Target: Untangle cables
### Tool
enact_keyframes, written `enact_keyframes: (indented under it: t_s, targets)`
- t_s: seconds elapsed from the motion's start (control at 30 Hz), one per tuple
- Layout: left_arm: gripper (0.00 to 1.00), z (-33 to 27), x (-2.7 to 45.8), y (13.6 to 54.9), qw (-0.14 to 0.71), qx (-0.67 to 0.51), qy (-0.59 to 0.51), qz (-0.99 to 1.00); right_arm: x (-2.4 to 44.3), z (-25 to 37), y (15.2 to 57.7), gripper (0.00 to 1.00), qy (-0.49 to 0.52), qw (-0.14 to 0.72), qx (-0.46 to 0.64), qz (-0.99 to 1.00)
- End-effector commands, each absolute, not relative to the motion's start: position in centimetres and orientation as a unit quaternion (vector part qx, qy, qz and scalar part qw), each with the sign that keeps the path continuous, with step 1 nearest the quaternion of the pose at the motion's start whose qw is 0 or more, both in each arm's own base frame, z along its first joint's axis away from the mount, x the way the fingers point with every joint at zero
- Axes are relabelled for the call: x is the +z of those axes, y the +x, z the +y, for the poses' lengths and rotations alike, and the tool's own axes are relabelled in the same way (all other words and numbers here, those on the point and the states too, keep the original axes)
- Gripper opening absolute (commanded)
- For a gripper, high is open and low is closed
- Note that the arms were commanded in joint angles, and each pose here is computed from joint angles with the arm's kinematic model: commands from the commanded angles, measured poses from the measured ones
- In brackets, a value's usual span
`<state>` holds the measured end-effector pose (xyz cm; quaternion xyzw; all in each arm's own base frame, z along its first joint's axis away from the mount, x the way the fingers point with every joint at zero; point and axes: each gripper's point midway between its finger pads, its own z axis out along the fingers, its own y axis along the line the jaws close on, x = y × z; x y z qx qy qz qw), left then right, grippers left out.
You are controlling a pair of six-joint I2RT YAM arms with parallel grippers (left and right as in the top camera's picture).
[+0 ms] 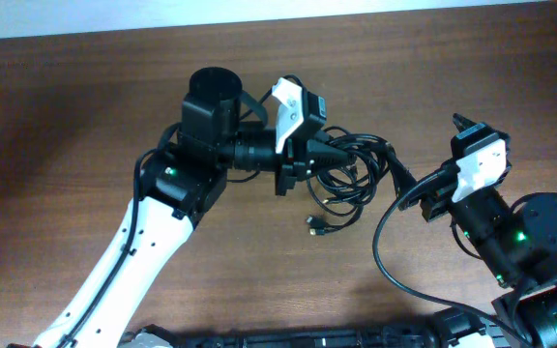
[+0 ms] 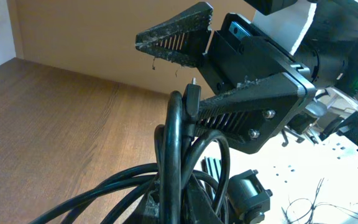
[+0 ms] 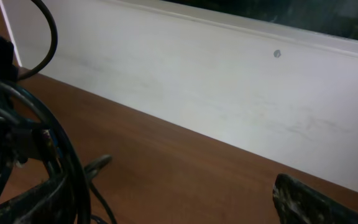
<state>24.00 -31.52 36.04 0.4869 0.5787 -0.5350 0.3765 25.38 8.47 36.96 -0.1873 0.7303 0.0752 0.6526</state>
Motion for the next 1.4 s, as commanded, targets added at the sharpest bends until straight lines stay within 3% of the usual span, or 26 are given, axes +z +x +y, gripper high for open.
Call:
enact_keyframes:
  t_s: [0.0,0.3,0.5,0.7,0.83,1.1,1.27,1.37]
  targets:
    - [0.00,-31.2,37.9,22.3,0.379,-0.551,0.505,0.546,36.9,8.3,25.3,0.99,-0.184,0.652,0.075,0.732]
    - [0.00,-32.2,38.4,19.8,0.358,-0.574,0.533,0.509,37.7,8.4,25.4,0.99,-0.192,0.665,0.067,0.718]
    - [0.00,-32.8,38.4,18.7,0.349,-0.580,0.543,0.497,37.7,7.5,25.8,0.99,-0.221,0.669,0.004,0.710]
    - [0.00,-32.7,38.4,18.3,0.340,-0.587,0.545,0.492,39.5,-1.2,26.3,0.99,-0.041,0.673,-0.181,0.716]
    - [0.00,-32.8,38.3,18.6,0.345,-0.581,0.541,0.501,41.0,-3.7,25.6,0.99,0.026,0.680,-0.228,0.696]
    - [0.00,-33.2,36.5,24.9,0.412,-0.487,0.447,0.627,36.2,0.7,26.3,0.99,-0.099,0.631,-0.143,0.756]
    - [0.00,-32.0,35.6,29.1,0.458,-0.415,0.369,0.694,31.0,9.2,23.3,0.99,-0.263,0.554,0.074,0.786]
    - [0.00,-31.4,35.3,30.4,0.470,-0.390,0.343,0.714,30.7,11.1,22.0,0.99,-0.291,0.540,0.130,0.779]
